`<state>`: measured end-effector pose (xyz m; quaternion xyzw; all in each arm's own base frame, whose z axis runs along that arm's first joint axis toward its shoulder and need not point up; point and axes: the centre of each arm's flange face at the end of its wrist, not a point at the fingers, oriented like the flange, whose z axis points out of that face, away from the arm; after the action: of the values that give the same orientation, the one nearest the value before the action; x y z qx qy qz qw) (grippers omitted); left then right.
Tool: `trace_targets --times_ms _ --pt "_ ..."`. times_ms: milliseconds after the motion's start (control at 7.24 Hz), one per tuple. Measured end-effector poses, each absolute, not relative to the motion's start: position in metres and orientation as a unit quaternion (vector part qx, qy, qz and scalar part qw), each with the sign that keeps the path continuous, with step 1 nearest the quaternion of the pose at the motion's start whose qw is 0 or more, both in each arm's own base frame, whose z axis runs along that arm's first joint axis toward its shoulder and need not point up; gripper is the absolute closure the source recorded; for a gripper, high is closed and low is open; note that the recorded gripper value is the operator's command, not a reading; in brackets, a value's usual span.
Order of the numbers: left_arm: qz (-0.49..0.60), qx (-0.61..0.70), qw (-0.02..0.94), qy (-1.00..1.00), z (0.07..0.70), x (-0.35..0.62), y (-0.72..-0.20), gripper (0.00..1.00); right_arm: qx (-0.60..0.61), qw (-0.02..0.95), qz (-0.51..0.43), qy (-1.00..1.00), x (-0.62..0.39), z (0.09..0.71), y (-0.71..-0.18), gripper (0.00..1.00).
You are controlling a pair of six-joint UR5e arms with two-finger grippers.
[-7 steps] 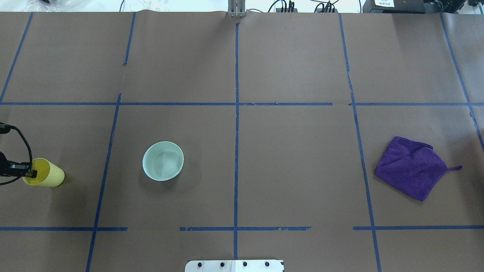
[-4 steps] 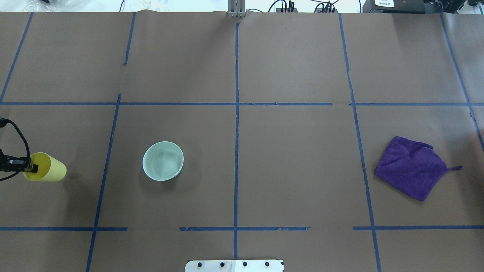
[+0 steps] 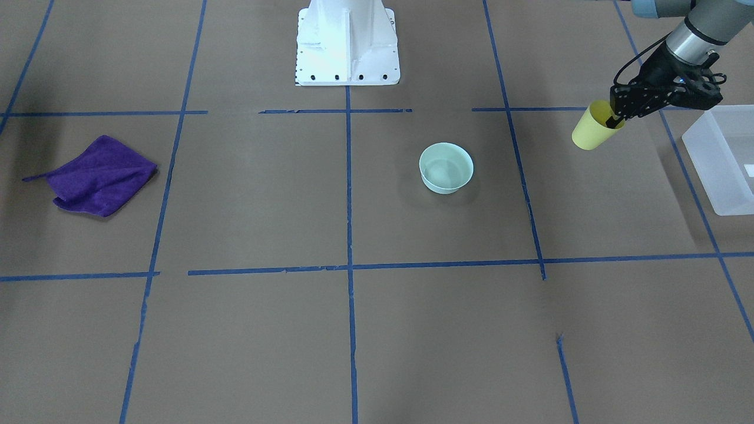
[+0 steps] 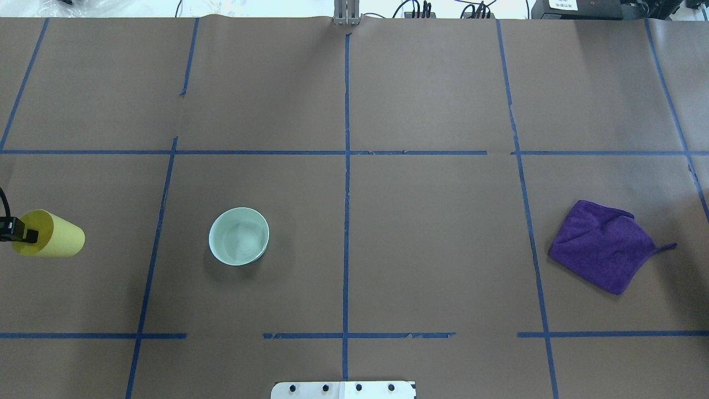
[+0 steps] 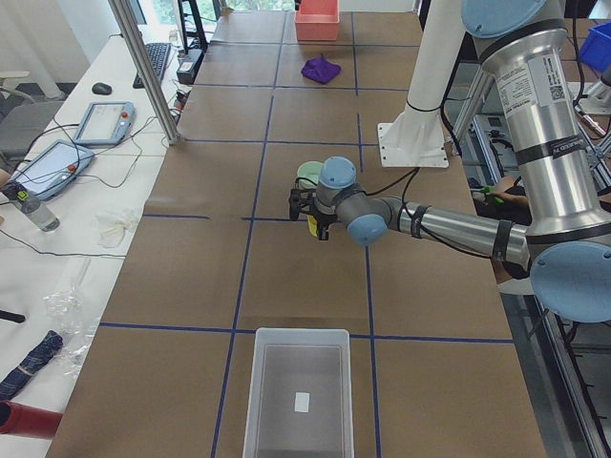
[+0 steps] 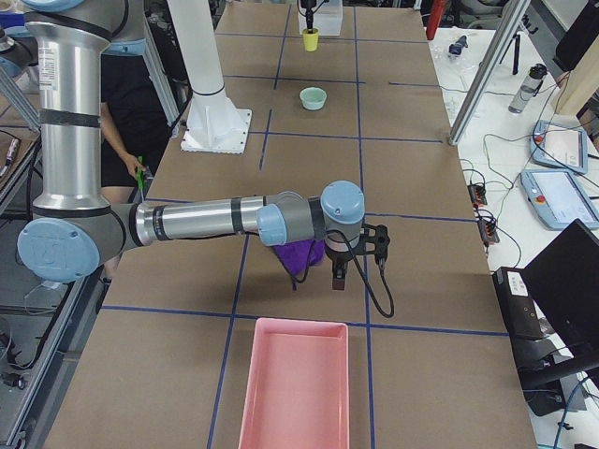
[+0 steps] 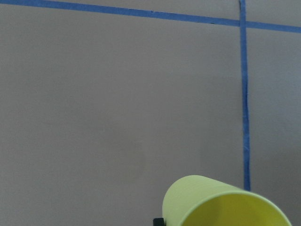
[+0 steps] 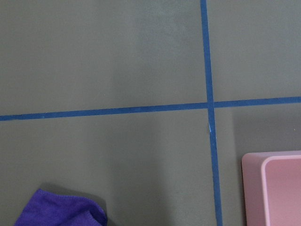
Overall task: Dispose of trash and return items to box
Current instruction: 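Lift the yellow cup toward the bin while the right gripper reaches the cloth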
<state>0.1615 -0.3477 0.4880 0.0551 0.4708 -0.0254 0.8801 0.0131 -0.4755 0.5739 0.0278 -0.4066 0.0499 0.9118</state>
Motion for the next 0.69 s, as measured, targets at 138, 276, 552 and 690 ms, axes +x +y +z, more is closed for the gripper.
trace_targets --times_ms 138,276,552,690 --pt "-0.013 0.063 0.886 0.460 0.473 0.150 -0.348 1.00 0.034 0.912 0.055 -0.405 -0.007 0.566 -0.469 0.00" --pt "-0.008 0.078 0.890 0.449 0.462 0.133 -0.353 1.00 0.043 0.906 0.066 -0.415 -0.033 0.559 -0.463 0.00" --pt "0.000 0.112 0.895 0.431 0.455 0.101 -0.364 1.00 0.037 0.898 0.082 -0.430 -0.084 0.553 -0.448 0.00" --pt "0.004 0.121 0.900 0.419 0.451 0.088 -0.375 1.00 0.035 0.899 0.092 -0.426 -0.112 0.551 -0.444 0.00"
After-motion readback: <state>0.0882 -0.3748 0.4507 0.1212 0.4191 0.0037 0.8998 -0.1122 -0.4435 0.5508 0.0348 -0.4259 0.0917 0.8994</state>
